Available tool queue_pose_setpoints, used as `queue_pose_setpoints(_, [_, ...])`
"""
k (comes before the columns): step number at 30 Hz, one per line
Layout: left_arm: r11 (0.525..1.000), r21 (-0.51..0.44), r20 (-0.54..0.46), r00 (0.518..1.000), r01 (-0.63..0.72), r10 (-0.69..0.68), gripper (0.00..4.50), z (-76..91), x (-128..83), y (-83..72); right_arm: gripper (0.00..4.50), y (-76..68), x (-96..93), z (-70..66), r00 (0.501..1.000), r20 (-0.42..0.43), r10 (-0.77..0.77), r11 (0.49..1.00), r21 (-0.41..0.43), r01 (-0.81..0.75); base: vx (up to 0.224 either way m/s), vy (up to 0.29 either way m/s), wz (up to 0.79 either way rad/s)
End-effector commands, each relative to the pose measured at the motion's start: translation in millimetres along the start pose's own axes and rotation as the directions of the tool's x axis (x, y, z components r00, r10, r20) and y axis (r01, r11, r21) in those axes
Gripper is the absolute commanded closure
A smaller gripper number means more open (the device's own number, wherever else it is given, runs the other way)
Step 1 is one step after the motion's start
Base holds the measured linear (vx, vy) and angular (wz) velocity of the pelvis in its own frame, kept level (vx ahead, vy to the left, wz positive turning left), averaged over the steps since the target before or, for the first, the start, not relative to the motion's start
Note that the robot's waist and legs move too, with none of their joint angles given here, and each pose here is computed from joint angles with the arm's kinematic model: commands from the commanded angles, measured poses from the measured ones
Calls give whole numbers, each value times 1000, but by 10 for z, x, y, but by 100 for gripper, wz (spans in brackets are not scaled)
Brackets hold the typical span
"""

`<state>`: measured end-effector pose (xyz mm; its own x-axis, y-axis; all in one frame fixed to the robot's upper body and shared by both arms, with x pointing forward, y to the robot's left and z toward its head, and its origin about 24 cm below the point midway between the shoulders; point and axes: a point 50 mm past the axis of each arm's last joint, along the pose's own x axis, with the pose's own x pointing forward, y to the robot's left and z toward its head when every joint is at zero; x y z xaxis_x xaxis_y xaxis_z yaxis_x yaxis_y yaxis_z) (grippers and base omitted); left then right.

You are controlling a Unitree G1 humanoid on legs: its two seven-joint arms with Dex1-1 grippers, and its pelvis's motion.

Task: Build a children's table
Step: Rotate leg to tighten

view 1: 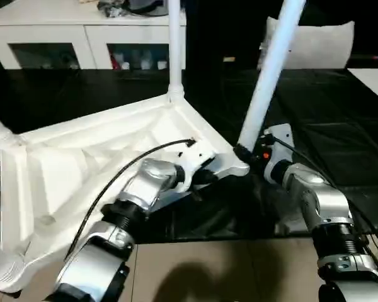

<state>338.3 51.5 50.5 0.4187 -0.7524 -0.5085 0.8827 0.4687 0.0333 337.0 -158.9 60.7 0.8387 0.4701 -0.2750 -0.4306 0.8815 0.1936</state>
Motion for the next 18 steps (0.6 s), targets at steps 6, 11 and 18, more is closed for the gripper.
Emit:
queue_pose_setpoints(6, [997,54,19,999,46,-48,450,-10,-8,-33,131,45,-56,-42,995,-21,102,994,-37,-103,0,0,0])
queue_pose_setpoints(11, [979,152,-37,991,134,-130,450,-159,-158,26,84,-14,-252,17,959,-56,276,948,-147,-282,0,0,0])
queue_pose_setpoints(18, [928,247,-99,960,280,-263,450,-254,-344,44,50,-24,-443,31,882,-155,446,837,-279,-472,0,0,0])
